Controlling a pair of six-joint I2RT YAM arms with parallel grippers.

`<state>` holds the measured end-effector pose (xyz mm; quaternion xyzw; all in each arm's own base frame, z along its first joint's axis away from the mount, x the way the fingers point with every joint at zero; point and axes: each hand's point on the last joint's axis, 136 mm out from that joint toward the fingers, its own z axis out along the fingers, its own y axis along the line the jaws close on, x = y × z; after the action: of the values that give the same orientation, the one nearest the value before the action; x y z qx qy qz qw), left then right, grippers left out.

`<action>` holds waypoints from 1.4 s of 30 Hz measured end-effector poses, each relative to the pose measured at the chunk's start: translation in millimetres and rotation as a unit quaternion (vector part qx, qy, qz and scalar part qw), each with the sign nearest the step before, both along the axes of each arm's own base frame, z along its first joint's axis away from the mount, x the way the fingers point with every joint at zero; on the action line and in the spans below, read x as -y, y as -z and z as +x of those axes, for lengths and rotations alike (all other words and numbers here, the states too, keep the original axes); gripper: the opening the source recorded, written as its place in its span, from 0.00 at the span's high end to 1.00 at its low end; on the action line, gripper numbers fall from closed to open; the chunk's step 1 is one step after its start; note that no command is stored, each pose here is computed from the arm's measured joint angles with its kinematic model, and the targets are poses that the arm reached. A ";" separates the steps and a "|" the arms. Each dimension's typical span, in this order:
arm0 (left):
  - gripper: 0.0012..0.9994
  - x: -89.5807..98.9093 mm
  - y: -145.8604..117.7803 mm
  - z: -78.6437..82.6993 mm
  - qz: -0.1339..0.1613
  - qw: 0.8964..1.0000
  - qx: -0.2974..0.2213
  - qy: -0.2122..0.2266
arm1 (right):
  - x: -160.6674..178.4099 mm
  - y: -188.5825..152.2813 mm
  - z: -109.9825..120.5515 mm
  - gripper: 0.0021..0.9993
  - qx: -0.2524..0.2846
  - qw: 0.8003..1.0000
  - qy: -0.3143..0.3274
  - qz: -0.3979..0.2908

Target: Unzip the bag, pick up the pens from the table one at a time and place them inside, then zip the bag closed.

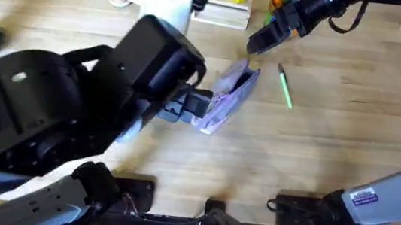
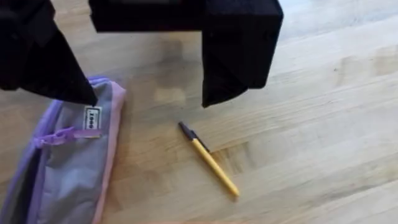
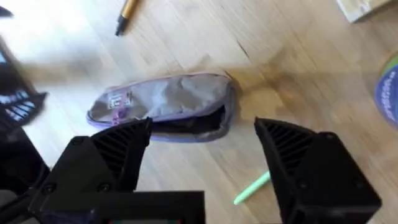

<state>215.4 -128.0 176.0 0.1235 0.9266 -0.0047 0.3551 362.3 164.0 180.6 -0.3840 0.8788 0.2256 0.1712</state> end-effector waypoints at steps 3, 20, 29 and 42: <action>0.01 -19.8 -8.8 3.0 -0.003 0.999 0.015 -0.033 | 15.0 6.9 -1.9 0.09 0.011 0.998 -0.017 -0.054; 0.01 -35.5 -11.5 3.6 0.002 0.998 0.019 -0.058 | 33.6 11.6 30.1 0.00 0.188 0.928 -0.234 -0.222; 0.01 -35.5 -11.5 3.6 0.002 0.998 0.019 -0.058 | 28.6 9.5 34.4 0.00 0.208 0.918 -0.253 -0.225; 0.01 -35.4 -11.4 3.6 0.002 0.998 0.019 -0.058 | 10.8 9.5 18.0 0.97 0.214 0.907 -0.319 -0.174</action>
<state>219.0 -92.6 187.4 0.0703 0.9252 0.0202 0.3724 380.3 153.2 171.2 -0.7062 0.6774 0.0244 0.2044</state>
